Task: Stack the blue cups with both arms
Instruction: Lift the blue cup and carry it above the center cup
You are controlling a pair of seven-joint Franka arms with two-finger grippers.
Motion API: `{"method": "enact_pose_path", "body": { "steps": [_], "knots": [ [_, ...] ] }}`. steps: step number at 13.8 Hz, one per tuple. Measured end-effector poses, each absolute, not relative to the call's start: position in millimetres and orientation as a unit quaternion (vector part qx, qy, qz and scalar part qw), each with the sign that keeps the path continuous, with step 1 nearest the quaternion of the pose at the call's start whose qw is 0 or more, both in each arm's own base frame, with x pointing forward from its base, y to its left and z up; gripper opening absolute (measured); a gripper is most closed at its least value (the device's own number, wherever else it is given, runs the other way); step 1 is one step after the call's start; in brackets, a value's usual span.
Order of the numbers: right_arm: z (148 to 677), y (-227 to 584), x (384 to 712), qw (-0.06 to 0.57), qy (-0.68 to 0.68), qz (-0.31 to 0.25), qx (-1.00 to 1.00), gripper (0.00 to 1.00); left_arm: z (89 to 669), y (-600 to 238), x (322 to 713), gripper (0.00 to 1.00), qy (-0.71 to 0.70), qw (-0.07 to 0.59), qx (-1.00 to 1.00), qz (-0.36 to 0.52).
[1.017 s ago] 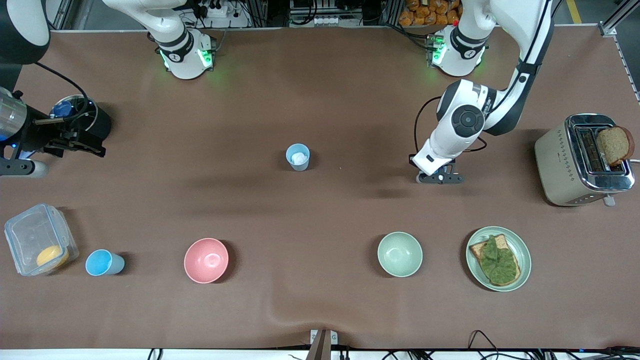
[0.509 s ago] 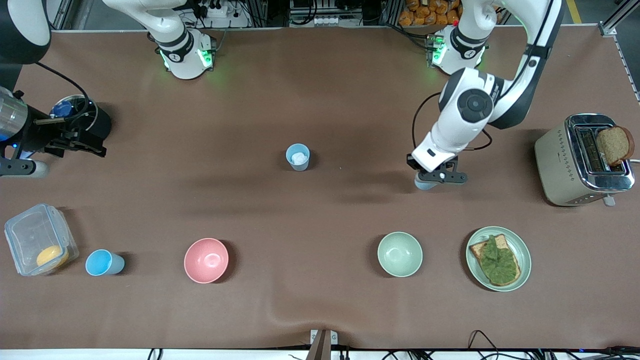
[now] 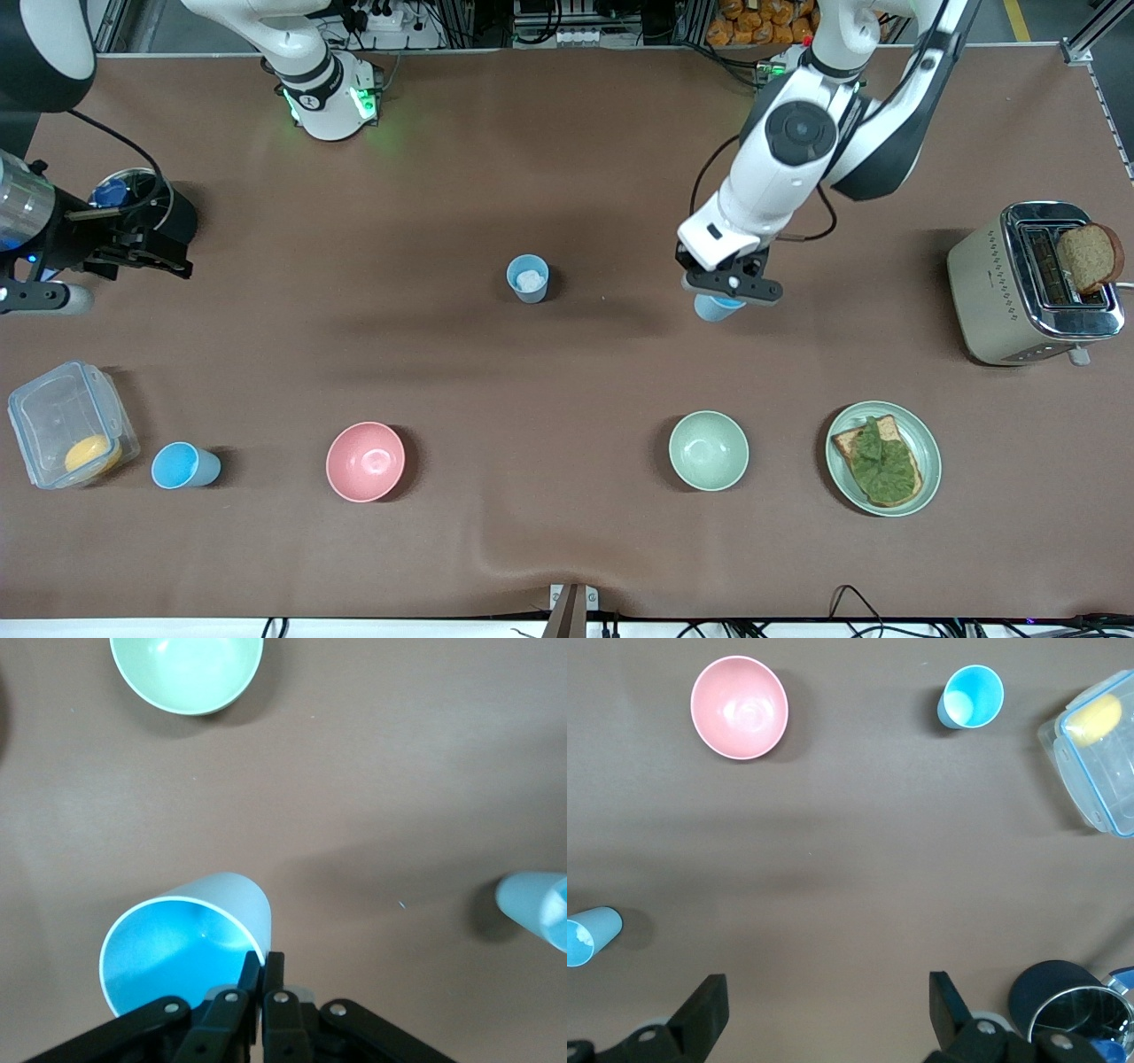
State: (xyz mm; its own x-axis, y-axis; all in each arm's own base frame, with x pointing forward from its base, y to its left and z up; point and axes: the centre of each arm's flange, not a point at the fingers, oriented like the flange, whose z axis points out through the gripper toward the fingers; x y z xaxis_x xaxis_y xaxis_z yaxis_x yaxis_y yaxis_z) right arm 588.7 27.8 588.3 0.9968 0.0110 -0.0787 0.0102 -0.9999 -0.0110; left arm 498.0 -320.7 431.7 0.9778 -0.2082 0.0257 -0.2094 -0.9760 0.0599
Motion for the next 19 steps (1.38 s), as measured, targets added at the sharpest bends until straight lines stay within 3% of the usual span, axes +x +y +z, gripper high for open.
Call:
{"method": "enact_pose_path", "body": {
  "steps": [4,8,15,19],
  "knots": [
    [589,22,590,0.005,0.0,0.036,-0.999,1.0,502,-353,470,0.04,-0.131,0.032,0.991,0.016],
    [589,18,592,0.014,0.006,0.026,-1.0,1.0,509,-397,444,0.04,-0.156,0.04,0.987,0.018],
    [580,-14,593,0.035,0.014,0.029,-0.999,1.0,466,-505,419,0.04,-0.142,0.057,0.988,-0.013],
    [580,-12,593,0.035,0.012,0.029,-0.999,1.0,414,-552,403,0.04,-0.125,0.028,0.991,-0.027]
  ]
}}
